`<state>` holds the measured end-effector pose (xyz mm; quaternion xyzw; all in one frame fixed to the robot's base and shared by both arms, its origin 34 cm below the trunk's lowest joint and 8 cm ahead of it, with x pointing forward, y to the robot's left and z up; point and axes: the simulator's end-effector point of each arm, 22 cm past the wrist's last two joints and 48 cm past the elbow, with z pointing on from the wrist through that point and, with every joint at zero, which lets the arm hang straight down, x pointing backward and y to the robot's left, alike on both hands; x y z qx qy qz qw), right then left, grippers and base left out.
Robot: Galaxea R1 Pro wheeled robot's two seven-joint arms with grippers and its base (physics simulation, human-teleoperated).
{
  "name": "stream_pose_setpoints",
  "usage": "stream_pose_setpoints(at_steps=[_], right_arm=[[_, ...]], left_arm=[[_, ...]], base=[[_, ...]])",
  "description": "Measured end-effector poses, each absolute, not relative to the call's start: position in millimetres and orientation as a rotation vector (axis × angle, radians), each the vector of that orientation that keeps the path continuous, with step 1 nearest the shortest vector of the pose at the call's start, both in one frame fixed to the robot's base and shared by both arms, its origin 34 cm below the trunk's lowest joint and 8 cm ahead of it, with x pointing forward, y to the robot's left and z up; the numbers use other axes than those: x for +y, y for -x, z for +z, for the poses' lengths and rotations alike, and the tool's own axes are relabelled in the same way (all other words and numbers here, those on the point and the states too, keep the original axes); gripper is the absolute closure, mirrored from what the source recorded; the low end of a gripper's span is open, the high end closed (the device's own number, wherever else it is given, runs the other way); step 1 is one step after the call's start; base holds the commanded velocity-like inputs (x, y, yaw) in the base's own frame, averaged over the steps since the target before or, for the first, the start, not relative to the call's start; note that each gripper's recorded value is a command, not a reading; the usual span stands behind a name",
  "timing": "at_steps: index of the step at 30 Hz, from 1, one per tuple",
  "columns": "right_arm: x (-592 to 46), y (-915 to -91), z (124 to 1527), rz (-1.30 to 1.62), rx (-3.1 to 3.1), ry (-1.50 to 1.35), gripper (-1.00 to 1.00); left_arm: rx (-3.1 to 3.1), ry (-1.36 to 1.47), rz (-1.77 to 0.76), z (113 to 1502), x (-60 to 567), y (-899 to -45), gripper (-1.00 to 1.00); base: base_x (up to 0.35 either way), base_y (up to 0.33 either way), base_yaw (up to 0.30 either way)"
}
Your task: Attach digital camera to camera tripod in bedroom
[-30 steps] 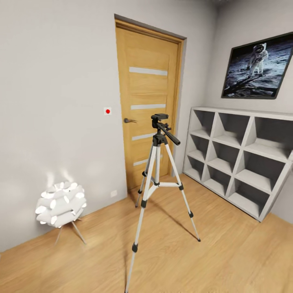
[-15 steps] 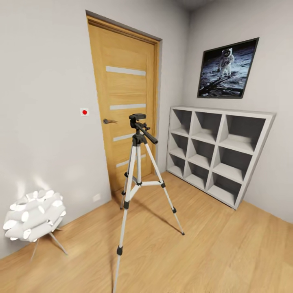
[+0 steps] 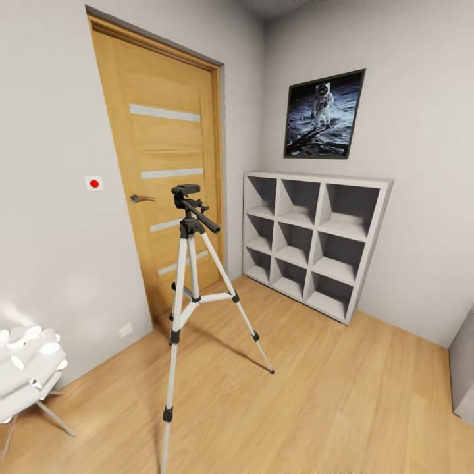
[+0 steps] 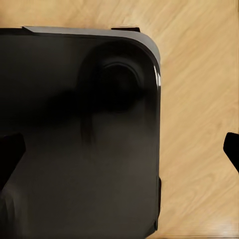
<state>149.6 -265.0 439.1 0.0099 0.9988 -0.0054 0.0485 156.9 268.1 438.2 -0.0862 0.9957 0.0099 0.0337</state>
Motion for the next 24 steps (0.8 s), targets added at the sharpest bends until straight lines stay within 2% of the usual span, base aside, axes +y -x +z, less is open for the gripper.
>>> stream_pose_setpoints(at_steps=[24], right_arm=[[-273.4,-147.9,439.3,-0.033,3.047,-0.029,-1.0]], left_arm=[[3.062,0.265,0.031,438.2,268.2,-157.1,-1.0]], base=[[0.0,0.0,-0.298]])
